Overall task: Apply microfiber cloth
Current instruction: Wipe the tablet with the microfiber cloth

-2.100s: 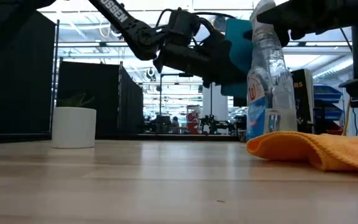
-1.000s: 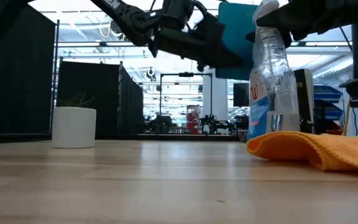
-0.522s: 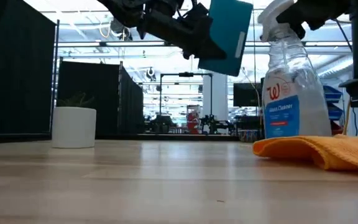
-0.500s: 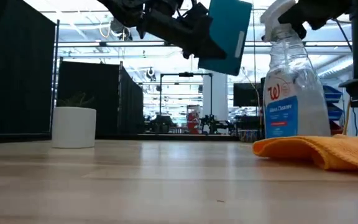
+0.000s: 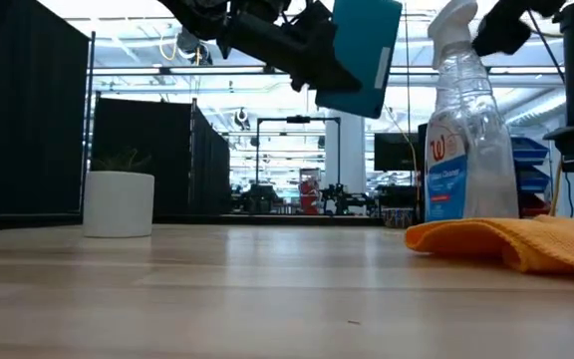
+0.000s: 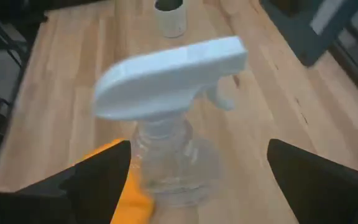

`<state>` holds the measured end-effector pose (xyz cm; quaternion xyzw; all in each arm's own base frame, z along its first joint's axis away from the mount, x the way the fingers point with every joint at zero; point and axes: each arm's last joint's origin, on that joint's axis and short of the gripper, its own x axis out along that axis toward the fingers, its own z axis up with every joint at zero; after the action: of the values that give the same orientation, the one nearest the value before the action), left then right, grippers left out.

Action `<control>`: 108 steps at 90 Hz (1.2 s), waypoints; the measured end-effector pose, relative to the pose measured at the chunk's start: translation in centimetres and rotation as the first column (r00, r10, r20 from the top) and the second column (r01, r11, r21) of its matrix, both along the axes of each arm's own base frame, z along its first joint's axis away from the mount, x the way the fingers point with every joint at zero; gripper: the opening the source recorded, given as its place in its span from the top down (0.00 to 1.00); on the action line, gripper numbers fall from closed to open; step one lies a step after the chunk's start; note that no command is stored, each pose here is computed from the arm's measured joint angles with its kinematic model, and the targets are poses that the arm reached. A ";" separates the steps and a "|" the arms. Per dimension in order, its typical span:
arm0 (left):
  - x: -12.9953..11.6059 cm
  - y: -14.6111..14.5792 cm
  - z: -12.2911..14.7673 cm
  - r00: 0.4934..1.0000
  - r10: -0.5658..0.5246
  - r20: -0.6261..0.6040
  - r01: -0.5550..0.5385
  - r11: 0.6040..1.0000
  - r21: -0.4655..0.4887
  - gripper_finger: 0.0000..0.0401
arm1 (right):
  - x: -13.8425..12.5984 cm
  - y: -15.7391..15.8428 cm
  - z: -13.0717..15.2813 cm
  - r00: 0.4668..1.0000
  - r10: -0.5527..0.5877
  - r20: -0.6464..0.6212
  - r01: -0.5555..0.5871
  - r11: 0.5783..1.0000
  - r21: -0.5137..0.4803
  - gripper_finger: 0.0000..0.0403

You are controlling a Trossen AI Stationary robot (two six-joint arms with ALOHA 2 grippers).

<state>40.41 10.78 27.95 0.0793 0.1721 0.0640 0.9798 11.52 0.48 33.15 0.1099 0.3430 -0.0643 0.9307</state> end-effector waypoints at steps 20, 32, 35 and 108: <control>-0.5 -2.4 -0.3 0.991 -0.045 -0.126 0.041 0.998 -0.039 0.96 | -0.2 1.4 -1.9 0.994 0.001 -0.110 0.025 0.972 0.233 0.10; -0.4 -6.1 -1.4 0.964 -0.130 -0.232 0.113 0.990 -0.086 0.96 | 0.4 2.8 -4.9 0.984 0.025 -0.174 0.029 0.954 0.297 0.10; -0.4 -7.1 -1.7 0.955 -0.154 -0.255 0.134 0.986 -0.095 0.96 | 0.5 3.1 -5.6 0.982 0.026 -0.189 0.035 0.949 0.314 0.10; 2.0 -23.7 -8.0 0.965 -0.232 0.124 0.249 0.957 -0.146 0.96 | -0.4 10.9 -13.2 0.997 -0.060 0.055 0.034 0.921 0.388 0.10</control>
<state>42.40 -12.94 19.98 0.0172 0.1138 -0.0657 0.9912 11.11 11.35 19.96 0.3016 0.3152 -0.0138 0.8997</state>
